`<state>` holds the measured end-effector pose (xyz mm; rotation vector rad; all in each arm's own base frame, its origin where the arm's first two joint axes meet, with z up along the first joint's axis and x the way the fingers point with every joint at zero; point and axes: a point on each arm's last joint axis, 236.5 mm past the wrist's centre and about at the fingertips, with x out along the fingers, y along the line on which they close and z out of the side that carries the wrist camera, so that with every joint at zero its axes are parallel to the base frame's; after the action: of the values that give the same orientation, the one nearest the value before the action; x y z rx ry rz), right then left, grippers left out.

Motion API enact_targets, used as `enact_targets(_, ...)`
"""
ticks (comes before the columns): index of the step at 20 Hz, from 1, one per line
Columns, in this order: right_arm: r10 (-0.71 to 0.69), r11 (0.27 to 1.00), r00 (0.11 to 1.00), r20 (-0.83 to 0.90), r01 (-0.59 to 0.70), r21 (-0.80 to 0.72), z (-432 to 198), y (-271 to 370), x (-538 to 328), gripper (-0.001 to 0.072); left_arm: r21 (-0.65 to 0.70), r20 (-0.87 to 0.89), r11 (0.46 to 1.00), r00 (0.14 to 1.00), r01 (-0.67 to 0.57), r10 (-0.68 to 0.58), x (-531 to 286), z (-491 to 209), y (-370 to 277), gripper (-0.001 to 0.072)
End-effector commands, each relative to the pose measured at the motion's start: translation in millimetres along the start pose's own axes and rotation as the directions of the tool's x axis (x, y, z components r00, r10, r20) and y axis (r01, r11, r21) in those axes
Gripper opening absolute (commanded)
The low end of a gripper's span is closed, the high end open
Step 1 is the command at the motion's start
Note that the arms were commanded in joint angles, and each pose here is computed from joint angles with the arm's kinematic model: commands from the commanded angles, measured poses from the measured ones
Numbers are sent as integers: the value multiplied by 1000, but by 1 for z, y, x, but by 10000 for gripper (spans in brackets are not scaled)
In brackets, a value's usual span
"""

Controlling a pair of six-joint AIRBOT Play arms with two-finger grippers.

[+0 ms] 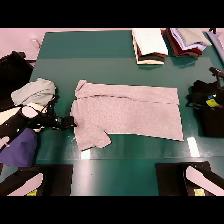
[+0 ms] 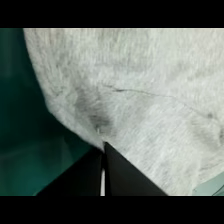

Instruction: Fold the shirts.

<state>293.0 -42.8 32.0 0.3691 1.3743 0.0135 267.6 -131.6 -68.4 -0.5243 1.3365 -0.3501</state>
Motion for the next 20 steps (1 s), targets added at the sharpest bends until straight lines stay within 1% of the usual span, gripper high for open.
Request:
enact_targets(1,9,995,996,-86,0,103,-35,-27,7,434,40,-32,999,999,-26,27,-2,-7,5,19)
enact_targets(2,19,989,993,-115,-2,146,-52,-36,16,477,56,-40,998,998,-42,44,-3,-10,9,19)
enact_targets(3,35,983,988,-148,-7,184,-69,-42,27,561,67,-45,996,998,-50,53,-4,-11,11,20)
enact_targets(4,57,974,981,-185,-14,224,-88,-46,40,568,76,-45,996,997,-57,60,-5,-10,11,20)
enact_targets(5,86,965,972,-219,-27,260,-104,-45,51,564,82,-47,995,997,-60,64,-6,-10,12,19)
enact_targets(7,123,957,957,-261,-45,287,-127,-41,70,552,86,-51,995,997,-58,63,-8,-9,10,19)
enact_targets(8,133,953,955,-267,-49,300,-133,-40,78,533,91,-48,994,997,-57,62,-9,-7,9,20)
enact_targets(9,132,951,954,-268,-45,307,-138,-41,84,500,95,-46,994,997,-56,60,-11,-5,7,19)
enact_targets(11,128,948,956,-265,-40,316,-142,-42,93,500,115,-48,991,996,-67,73,-17,-1,5,19)
enact_targets(13,129,946,956,-265,-39,321,-145,-42,97,448,128,-40,988,995,-81,87,-22,5,5,19)
enact_targets(14,139,943,958,-249,-51,328,-142,-40,98,447,131,-40,988,996,-78,84,-24,6,2,19)
enact_targets(15,148,940,962,-230,-64,335,-137,-38,99,402,135,-41,988,996,-75,81,-26,7,0,19)
enact_targets(16,168,939,965,-200,-95,331,-130,-33,100,313,139,-43,988,996,-73,79,-28,8,-2,19)
enact_targets(18,206,927,970,-133,-150,344,-114,-24,101,293,147,-35,986,996,-74,79,-32,9,-4,18)
enact_targets(19,220,924,969,-109,-171,342,-109,-21,100,203,145,-18,986,996,-87,91,-37,10,-4,18)
enact_targets(20,236,927,967,-94,-195,321,-105,-17,100,89,157,7,982,994,-107,107,-45,12,-4,18)
